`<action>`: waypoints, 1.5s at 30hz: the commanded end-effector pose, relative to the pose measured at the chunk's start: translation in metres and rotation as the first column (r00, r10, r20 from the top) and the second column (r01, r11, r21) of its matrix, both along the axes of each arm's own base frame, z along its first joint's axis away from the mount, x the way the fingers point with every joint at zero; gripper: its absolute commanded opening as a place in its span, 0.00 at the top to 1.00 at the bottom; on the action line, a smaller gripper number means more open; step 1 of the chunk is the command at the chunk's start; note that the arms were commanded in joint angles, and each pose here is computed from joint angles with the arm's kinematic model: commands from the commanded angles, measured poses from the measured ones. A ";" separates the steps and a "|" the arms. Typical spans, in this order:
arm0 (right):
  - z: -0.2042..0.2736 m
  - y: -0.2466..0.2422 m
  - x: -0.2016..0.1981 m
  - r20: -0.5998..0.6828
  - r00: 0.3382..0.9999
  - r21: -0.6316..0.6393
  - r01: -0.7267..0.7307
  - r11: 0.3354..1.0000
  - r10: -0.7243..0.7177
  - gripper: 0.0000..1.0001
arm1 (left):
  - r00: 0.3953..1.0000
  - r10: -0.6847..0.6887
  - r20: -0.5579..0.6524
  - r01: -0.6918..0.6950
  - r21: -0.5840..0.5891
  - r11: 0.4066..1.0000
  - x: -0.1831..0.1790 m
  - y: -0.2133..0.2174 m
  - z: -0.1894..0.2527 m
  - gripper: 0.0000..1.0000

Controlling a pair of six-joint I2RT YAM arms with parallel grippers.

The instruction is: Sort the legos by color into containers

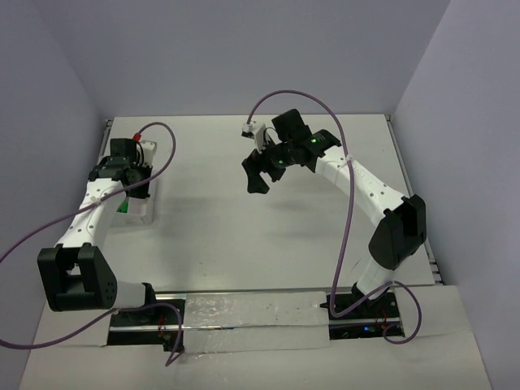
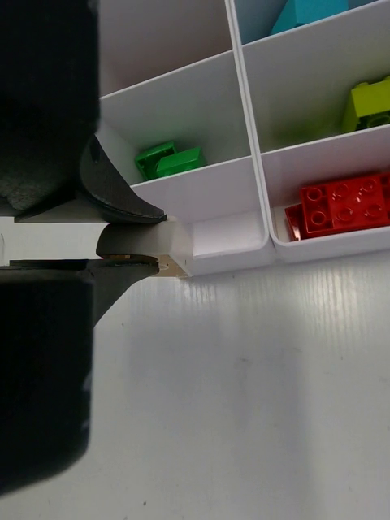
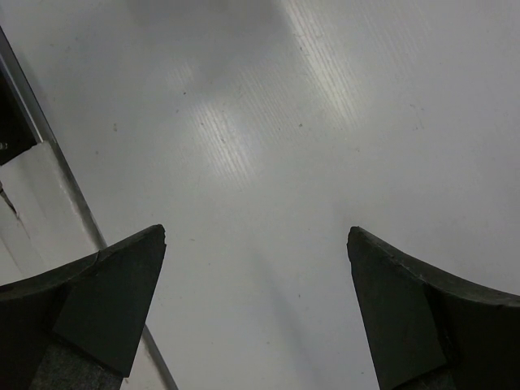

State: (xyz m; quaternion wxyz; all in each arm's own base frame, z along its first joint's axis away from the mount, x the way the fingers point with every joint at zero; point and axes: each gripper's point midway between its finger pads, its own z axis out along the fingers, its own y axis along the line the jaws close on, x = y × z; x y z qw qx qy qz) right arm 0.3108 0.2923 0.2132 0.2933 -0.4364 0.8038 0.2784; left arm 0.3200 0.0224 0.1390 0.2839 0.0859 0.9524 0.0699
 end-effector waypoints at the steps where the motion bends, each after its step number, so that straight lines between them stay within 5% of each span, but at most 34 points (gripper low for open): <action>1: 0.012 -0.005 0.000 0.031 0.999 0.018 0.009 1.000 -0.010 0.00 | 0.999 0.027 0.032 -0.030 0.075 0.997 0.009 0.014 -0.002 0.91; 10: 0.008 -0.005 -0.001 0.019 1.000 0.016 0.008 1.000 -0.008 0.00 | 0.998 0.054 0.028 -0.057 0.142 0.988 0.010 0.027 -0.015 0.83; 15: 0.006 -0.005 -0.002 0.012 1.000 0.015 0.008 1.000 -0.008 0.00 | 0.998 0.053 0.020 -0.055 0.144 0.988 0.012 0.027 -0.020 0.70; 20: 0.004 -0.008 -0.001 0.016 1.000 0.009 0.021 1.000 -0.021 0.00 | 0.999 0.042 0.031 -0.045 0.123 0.991 0.014 0.023 -0.016 0.33; 21: 0.003 -0.008 0.000 0.016 1.000 0.005 0.025 1.000 -0.025 0.00 | 0.999 0.042 0.031 -0.045 0.121 0.992 0.014 0.023 -0.014 0.32; 24: 0.002 -0.013 0.004 0.013 0.998 0.003 0.056 0.998 -0.056 0.00 | 0.996 0.018 0.087 -0.025 0.072 0.997 0.023 0.014 0.009 0.02; 31: 0.025 -0.061 0.043 0.084 0.950 0.035 0.299 0.954 -0.301 0.00 | 0.953 -0.082 0.292 0.106 -0.066 0.992 0.044 -0.030 0.104 0.01; 34: 0.037 -0.109 0.066 0.110 0.873 0.053 0.472 0.880 -0.475 0.00 | 0.923 -0.131 0.362 0.169 -0.076 0.983 0.056 -0.078 0.134 0.01; 41: 0.024 -0.186 0.073 0.219 0.662 0.034 0.729 0.684 -0.716 0.00 | 0.910 -0.180 0.372 0.281 -0.237 0.930 0.076 -0.155 0.129 0.01; 45: 0.021 -0.203 0.061 0.221 0.596 0.055 0.782 0.620 -0.772 0.00 | 0.905 -0.175 0.388 0.296 -0.278 0.914 0.079 -0.169 0.122 0.01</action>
